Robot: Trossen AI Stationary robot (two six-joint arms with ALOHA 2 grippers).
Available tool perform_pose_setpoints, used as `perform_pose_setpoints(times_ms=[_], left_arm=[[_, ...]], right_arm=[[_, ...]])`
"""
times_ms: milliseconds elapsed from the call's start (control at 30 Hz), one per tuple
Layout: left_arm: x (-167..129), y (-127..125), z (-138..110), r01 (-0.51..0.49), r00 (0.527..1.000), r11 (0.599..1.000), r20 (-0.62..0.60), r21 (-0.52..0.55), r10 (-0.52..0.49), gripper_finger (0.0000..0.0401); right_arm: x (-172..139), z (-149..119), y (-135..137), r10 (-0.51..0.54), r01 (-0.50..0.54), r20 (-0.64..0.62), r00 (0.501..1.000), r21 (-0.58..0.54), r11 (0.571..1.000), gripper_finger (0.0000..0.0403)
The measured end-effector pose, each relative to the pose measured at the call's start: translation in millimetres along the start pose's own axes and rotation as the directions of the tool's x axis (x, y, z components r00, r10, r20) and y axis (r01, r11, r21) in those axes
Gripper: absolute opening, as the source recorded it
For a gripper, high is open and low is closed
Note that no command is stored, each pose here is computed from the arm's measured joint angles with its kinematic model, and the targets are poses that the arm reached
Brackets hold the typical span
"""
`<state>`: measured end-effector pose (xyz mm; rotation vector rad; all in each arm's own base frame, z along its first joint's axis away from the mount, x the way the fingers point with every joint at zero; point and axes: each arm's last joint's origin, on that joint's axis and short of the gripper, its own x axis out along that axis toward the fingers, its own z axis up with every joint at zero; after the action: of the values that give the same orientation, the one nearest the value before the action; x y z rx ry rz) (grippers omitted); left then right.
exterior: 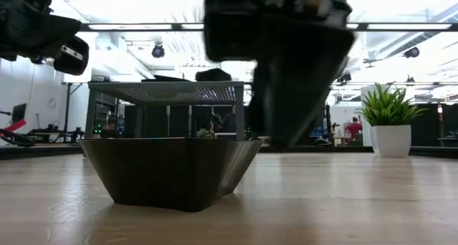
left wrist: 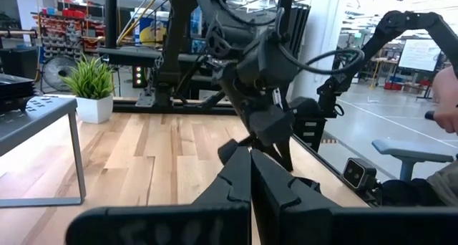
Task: Pick & Place Mini shaped plates
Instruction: Stack the black distorted square plate on top of the black distorted square plate on the shelf
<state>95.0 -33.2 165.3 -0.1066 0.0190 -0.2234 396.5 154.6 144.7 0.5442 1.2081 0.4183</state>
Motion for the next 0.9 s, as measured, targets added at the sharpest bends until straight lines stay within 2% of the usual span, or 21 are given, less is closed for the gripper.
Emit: perform_pose_setpoints(times_ms=[267, 400, 667, 800, 900], left_arm=[[0, 0, 0, 0.000, 1.000, 1.000, -0.001, 0.000, 0.000, 0.0000], [0, 0, 0, 0.000, 1.000, 1.000, -0.001, 0.000, 0.000, 0.0000], [0, 0, 0, 0.000, 1.000, 1.000, 0.000, 0.000, 0.000, 0.0000], [0, 0, 0, 0.000, 1.000, 1.000, 0.000, 0.000, 0.000, 0.0000], [0, 0, 0, 0.000, 1.000, 1.000, 0.000, 0.000, 0.000, 0.0000]], right_arm=[[23, 8, -11, 0.099, -0.098, 0.038, 0.994, -0.034, 0.995, 0.0008], [20, 19, -14, 0.136, -0.129, 0.108, 0.985, -0.066, 0.989, 0.0008], [9, 31, -33, 0.094, -0.084, 0.171, 0.981, -0.063, 0.994, 0.0008], [5, 36, -42, 0.020, -0.008, 0.229, 0.973, -0.053, 0.999, 0.0008], [1, 42, -45, 0.024, -0.007, 0.277, 0.961, -0.062, 0.998, 0.0008]])
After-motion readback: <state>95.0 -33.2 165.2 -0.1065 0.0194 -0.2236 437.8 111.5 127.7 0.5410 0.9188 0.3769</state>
